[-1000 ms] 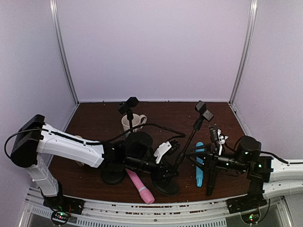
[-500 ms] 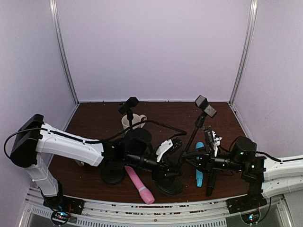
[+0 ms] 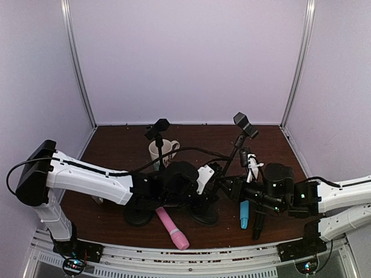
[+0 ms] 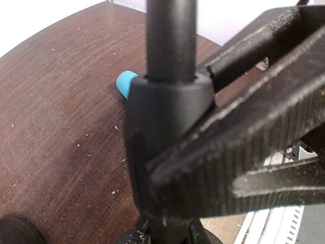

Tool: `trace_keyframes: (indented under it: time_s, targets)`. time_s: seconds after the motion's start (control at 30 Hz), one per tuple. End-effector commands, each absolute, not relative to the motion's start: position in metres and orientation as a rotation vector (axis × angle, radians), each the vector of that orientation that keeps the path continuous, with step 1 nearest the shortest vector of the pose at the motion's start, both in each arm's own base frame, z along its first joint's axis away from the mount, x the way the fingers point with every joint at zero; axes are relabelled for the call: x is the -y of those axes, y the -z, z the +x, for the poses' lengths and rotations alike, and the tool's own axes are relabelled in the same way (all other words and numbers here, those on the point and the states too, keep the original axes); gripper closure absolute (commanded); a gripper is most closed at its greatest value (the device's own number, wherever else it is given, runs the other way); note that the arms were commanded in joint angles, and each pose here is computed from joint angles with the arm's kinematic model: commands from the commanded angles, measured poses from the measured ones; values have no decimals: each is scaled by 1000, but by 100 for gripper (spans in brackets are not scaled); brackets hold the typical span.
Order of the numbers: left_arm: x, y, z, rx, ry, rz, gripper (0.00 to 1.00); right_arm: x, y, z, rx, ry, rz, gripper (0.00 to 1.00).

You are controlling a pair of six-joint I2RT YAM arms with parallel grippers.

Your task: Attach the microphones to the stand

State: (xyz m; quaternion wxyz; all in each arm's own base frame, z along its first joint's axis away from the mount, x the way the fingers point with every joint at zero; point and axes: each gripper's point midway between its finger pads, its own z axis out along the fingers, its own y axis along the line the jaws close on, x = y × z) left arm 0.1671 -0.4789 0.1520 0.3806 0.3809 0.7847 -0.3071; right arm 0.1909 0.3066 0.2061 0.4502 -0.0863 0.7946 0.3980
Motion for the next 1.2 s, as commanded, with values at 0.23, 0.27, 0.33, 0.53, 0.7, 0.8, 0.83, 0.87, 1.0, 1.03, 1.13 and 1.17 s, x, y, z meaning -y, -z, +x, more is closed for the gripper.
trace_keyframes:
  time_s: [0.23,0.27,0.33,0.53,0.7,0.8,0.83,0.87,1.0,1.03,1.13,1.17]
  targets:
    - [488,-216,130,-1676,1160,1081,100,-286,-229,134,-1598,-1262,-535,37]
    - [489,-219,123,-1645,1195,1111,100,-283,-231,131,-1574,-1270,-551,40]
    - [490,-225,113,-1602,1251,1144,100,-280,-233,126,-1545,-1276,-570,45]
    - [498,-235,100,-1527,1345,1199,100,-288,-241,120,-1515,-1310,-631,49]
    - [503,-235,95,-1525,1374,1230,100,-297,-247,117,-1492,-1364,-647,54]
    - [503,-232,95,-1538,1369,1237,100,-300,-252,116,-1471,-1393,-648,58]
    - [502,-232,95,-1538,1368,1236,100,-301,-253,115,-1466,-1398,-649,60]
    - [502,-231,95,-1542,1366,1238,100,-301,-254,116,-1463,-1398,-648,62]
    - [502,-228,94,-1553,1363,1241,100,-304,-257,116,-1455,-1405,-650,66]
    - [502,-227,94,-1555,1363,1241,100,-304,-258,116,-1454,-1406,-650,66]
    - [503,-226,95,-1557,1360,1239,100,-306,-257,117,-1463,-1405,-647,72]
    - [503,-226,96,-1561,1354,1237,100,-306,-257,118,-1466,-1406,-644,76]
